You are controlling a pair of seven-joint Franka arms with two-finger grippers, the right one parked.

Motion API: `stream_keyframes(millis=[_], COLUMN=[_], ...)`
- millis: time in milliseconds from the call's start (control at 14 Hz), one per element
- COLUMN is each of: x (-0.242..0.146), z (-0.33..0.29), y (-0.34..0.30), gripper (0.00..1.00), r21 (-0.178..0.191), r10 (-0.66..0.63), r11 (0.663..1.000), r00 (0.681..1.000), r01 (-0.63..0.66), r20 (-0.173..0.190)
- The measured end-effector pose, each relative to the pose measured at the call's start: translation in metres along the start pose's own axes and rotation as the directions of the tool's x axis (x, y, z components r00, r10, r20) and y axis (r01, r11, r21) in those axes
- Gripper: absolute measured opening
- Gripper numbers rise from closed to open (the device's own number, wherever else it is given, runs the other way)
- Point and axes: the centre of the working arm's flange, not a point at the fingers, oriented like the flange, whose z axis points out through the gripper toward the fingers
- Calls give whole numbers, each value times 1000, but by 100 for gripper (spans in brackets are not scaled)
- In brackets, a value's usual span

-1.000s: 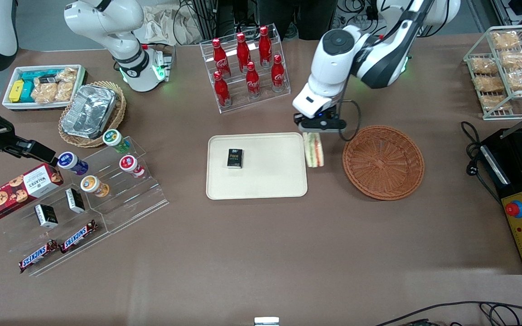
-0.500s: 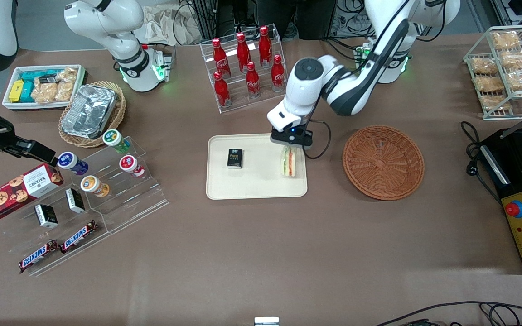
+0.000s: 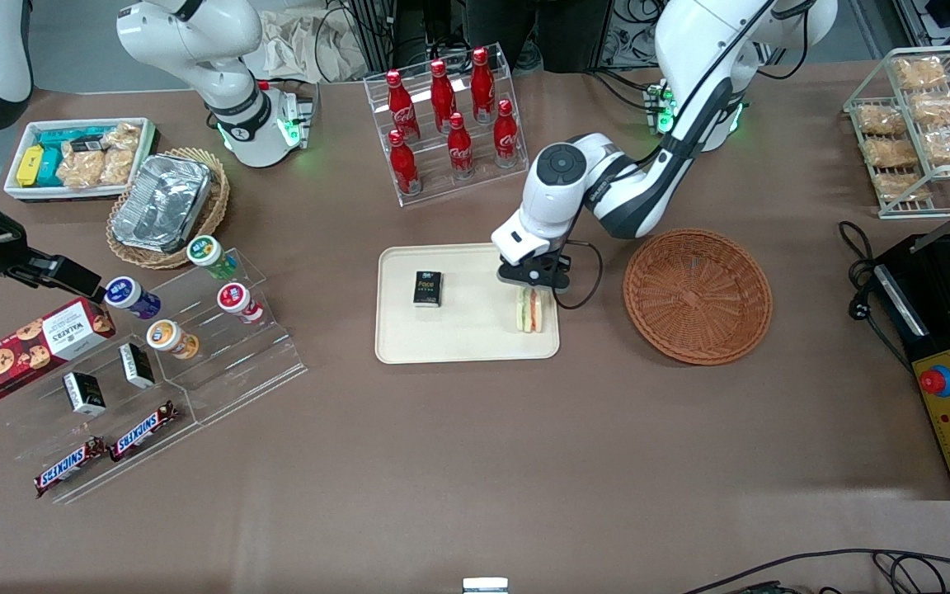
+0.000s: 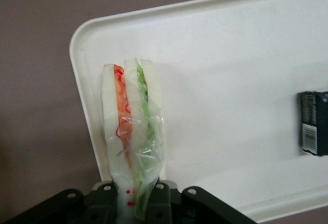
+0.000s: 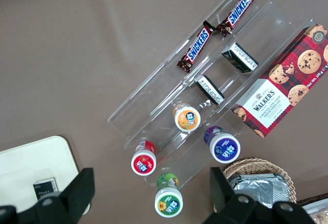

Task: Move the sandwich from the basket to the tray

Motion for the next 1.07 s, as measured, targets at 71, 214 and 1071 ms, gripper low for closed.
stream_keyframes(millis=[71,214,1071], x=[2,3,60], z=[2,8,-127], y=[-4,-8,-2], gripper=[20,35,100], r21=[4,10,-47], r10=[-6,-11,-168], r11=[1000,1000,986], r00=[1000,1000,969], r01=[6,11,163], r20=[2,11,-182])
